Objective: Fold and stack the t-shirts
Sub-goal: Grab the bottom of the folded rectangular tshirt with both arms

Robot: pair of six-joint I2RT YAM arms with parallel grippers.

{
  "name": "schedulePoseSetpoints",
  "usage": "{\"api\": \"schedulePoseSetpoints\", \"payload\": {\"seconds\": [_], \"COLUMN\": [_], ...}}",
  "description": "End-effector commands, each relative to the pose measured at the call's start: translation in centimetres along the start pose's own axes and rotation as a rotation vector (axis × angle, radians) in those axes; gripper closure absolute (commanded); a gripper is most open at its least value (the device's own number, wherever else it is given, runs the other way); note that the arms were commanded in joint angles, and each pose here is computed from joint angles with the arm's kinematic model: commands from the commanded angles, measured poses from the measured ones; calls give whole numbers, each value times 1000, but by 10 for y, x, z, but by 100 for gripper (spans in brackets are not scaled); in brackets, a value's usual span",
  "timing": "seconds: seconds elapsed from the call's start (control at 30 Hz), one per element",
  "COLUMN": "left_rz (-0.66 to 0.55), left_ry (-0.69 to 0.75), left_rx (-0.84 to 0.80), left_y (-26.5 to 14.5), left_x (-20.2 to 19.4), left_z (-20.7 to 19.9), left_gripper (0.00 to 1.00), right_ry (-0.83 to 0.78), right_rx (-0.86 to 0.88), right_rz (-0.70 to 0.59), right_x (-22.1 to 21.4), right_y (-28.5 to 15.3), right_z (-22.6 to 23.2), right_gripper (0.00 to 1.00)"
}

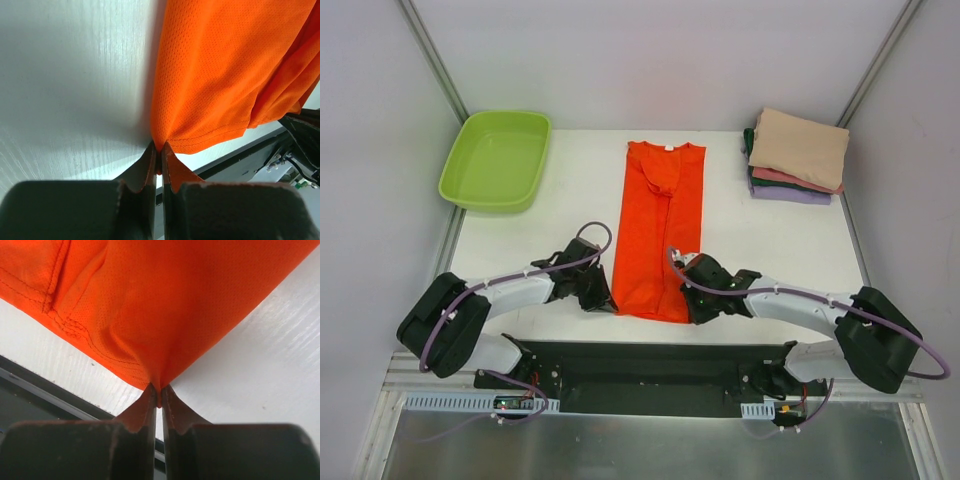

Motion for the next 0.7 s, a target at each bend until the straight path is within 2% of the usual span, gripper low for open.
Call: {"api": "schedulePoseSetpoints", "payload": {"seconds": [0.0, 0.2, 0.33, 0.47, 0.67], "left_rz": [15, 76, 102, 58, -68], "left_ry": [-17, 0, 10, 50, 134], "left_rx": [97, 34, -2, -108, -237], "left_y": [0, -11, -23, -42, -69], "left_x": [-16, -44, -60, -61, -46], "left_z": [33, 38, 40, 26, -12], "left_gripper": [100, 100, 100, 100, 100], "right_ry": [5, 14, -23, -30, -97], "right_rx": [14, 113, 195, 210, 177], "right_rz": [82, 115, 75, 35, -96], "right_x": [-26, -51, -51, -48, -20], "right_y": [-2, -10, -26, -40, -61], "right_z": [12, 37, 55, 57, 53], "right_gripper": [95, 97, 98, 98, 98]}}
Point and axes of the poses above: each gripper's point midway between its finger pads, its own y axis out along the fingers, its own z axis along the line the jaws close on, x = y × z, the point moved 5 cm from there along -y, back along the fingers, and after that the axes turned 12 degrees about -y, right-handed, at the moved point
